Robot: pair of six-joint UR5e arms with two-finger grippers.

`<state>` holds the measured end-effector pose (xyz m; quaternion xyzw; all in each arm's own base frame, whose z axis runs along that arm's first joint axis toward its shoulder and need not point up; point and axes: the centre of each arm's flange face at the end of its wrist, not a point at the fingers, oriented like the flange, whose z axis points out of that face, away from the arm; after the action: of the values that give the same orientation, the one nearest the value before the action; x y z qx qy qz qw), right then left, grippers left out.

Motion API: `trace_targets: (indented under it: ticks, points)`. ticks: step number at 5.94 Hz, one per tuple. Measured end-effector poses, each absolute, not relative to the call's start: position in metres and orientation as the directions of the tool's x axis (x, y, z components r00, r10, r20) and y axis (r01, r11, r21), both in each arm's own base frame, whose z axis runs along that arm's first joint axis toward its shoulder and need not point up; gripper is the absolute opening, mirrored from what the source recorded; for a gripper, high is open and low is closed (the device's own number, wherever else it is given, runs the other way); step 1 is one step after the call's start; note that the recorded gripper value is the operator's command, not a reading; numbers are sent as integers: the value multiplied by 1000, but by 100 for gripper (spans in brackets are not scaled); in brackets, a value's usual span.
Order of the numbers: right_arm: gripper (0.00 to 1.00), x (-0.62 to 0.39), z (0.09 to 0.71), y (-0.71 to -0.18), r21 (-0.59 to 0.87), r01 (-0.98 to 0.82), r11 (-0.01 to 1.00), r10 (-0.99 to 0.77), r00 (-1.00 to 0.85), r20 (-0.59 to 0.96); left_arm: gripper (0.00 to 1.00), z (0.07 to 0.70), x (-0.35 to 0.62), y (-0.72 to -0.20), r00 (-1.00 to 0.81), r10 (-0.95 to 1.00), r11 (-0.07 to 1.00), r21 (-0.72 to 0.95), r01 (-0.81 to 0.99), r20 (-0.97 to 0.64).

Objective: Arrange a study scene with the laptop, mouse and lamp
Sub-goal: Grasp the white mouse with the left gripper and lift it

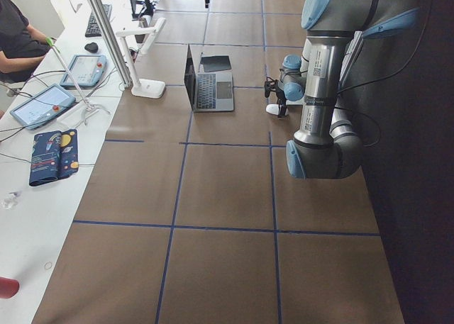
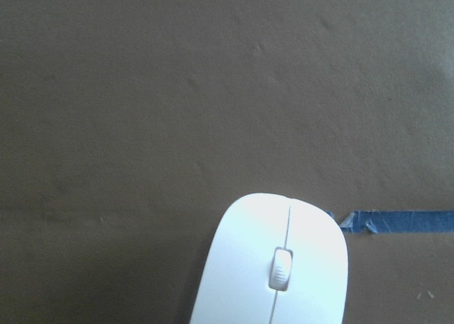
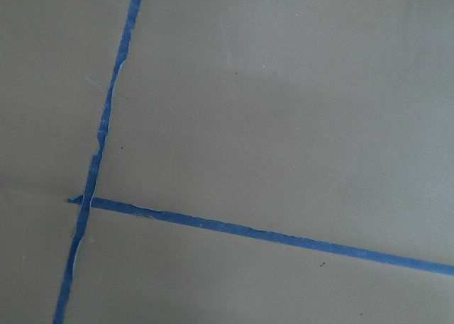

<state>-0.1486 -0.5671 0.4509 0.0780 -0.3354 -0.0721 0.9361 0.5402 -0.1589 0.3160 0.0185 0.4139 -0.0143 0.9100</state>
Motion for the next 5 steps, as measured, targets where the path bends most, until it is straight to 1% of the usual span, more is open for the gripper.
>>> trace_targets:
  ticks: [1, 2, 3, 4, 5]
  points:
    - [100, -149, 452, -567, 193, 83, 978, -187, 765, 617, 55, 314, 540, -159, 654, -10, 999, 21, 40, -756]
    - [100, -149, 452, -567, 192, 83, 978, -186, 765, 616, 43, 314, 540, -159, 655, -10, 999, 21, 40, -755]
    - [100, -149, 453, -568, 190, 83, 978, -185, 766, 616, 22, 314, 540, -159, 657, -11, 999, 21, 41, -754]
    - [100, -148, 454, -568, 189, 81, 979, -183, 766, 616, 8, 312, 537, -162, 654, -13, 999, 22, 46, -756]
    - [100, -147, 454, -569, 188, 79, 979, -181, 767, 616, 6, 303, 528, -166, 647, -16, 998, 23, 52, -762]
